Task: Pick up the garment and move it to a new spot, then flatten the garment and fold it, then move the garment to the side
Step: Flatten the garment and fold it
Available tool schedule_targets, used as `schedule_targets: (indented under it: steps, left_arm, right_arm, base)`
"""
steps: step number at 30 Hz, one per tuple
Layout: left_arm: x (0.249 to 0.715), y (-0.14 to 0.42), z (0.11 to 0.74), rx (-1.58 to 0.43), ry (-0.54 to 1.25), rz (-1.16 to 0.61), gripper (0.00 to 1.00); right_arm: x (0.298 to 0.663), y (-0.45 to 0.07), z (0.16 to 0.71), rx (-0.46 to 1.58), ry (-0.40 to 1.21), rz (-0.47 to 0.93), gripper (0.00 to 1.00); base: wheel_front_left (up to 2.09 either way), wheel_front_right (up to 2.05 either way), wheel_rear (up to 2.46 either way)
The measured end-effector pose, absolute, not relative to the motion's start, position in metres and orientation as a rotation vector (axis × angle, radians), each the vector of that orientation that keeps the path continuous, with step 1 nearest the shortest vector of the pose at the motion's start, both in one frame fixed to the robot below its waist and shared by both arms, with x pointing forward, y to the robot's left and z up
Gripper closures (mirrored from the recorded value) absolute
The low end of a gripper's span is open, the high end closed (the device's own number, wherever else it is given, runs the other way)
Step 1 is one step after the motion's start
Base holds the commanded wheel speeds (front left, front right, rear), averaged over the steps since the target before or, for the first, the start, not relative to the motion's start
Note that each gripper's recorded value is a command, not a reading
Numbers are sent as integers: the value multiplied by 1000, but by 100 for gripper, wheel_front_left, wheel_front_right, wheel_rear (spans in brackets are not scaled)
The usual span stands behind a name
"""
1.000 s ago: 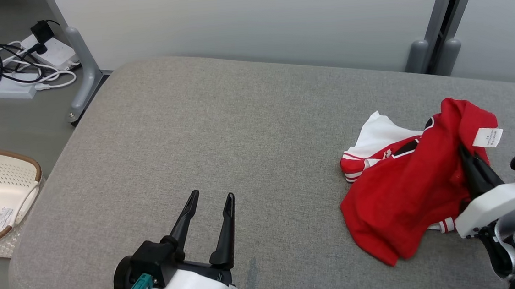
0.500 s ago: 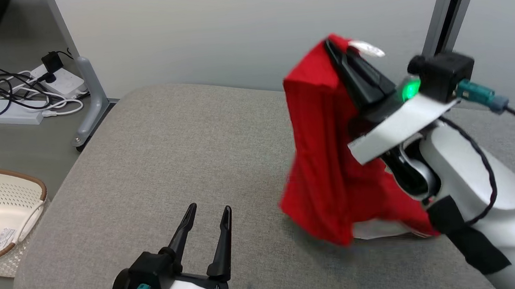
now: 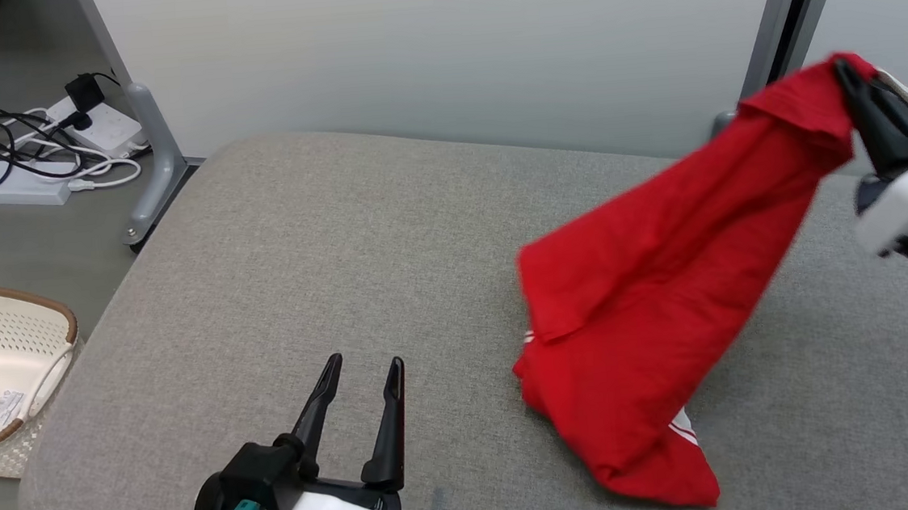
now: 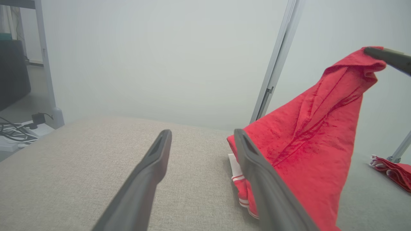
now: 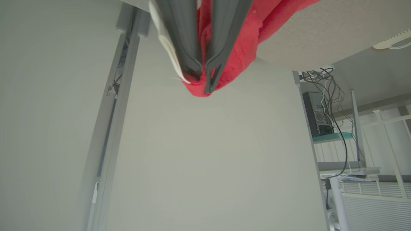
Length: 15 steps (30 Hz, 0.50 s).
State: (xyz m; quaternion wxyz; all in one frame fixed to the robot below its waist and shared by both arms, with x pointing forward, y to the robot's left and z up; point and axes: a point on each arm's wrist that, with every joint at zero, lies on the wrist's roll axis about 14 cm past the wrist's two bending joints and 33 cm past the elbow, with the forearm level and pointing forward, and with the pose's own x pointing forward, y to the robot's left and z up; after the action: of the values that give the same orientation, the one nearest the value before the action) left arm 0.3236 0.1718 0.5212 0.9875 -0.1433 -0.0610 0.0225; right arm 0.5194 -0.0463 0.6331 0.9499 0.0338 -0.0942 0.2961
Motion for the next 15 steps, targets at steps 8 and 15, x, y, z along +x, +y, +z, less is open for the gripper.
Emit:
schedule_targets:
  steps: [8, 15]
  left_arm:
    - [333, 166, 517, -288, -104, 28, 0]
    - [344, 151, 518, -287, -99, -24, 0]
  right_arm:
    - [511, -178, 511, -26, 180, 316, 100]
    - [481, -245, 452, -31, 373, 123, 0]
  base:
    - [0, 0, 0]
    - [0, 0, 0]
